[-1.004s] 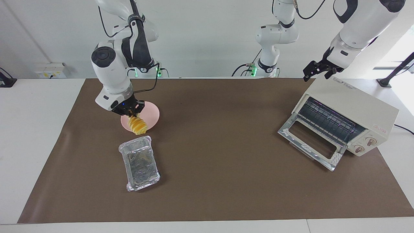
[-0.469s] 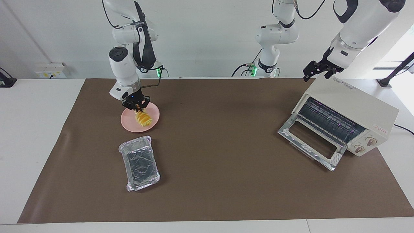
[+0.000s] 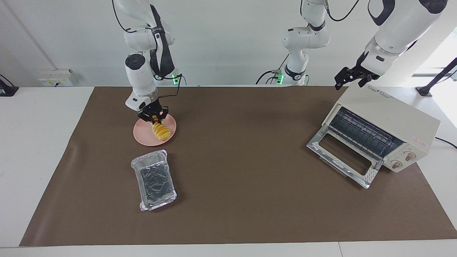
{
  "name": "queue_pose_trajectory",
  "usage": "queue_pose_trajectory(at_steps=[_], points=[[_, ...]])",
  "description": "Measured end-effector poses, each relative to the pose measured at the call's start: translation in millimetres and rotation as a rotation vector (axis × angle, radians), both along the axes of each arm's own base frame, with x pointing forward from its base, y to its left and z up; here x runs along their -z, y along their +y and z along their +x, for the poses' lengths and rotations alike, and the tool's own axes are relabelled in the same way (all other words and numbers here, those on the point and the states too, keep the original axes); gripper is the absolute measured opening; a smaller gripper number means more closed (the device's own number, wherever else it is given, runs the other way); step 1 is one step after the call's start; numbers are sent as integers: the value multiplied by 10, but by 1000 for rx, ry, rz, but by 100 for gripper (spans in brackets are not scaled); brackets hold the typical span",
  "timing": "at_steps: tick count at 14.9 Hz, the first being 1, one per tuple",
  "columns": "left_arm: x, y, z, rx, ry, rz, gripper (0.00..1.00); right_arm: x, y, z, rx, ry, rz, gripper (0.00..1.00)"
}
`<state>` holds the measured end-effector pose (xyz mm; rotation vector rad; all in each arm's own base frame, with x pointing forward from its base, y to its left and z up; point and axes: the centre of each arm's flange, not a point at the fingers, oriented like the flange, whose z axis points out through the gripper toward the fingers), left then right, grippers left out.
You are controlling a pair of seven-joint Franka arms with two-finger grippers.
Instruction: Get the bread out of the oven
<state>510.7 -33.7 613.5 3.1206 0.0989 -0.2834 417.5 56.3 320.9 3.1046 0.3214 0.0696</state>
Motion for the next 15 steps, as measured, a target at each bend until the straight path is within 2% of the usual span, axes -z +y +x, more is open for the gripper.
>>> queue_pose_trajectory(at_steps=[3,5,6,9,11,15], points=[[0,0,0,0,0,0,100,-184,15,71,0,58,-11,74],[0,0,0,0,0,0,100,-577,28,233,5,85,-18,93],[0,0,0,0,0,0,100,-831,28,331,9,81,-18,100],[0,0,0,0,0,0,100,-1650,-55,603,37,36,-12,100],[0,0,0,0,0,0,100,-2139,-134,707,53,27,-12,100],[0,0,0,0,0,0,100,-2947,-291,799,49,100,-19,100]])
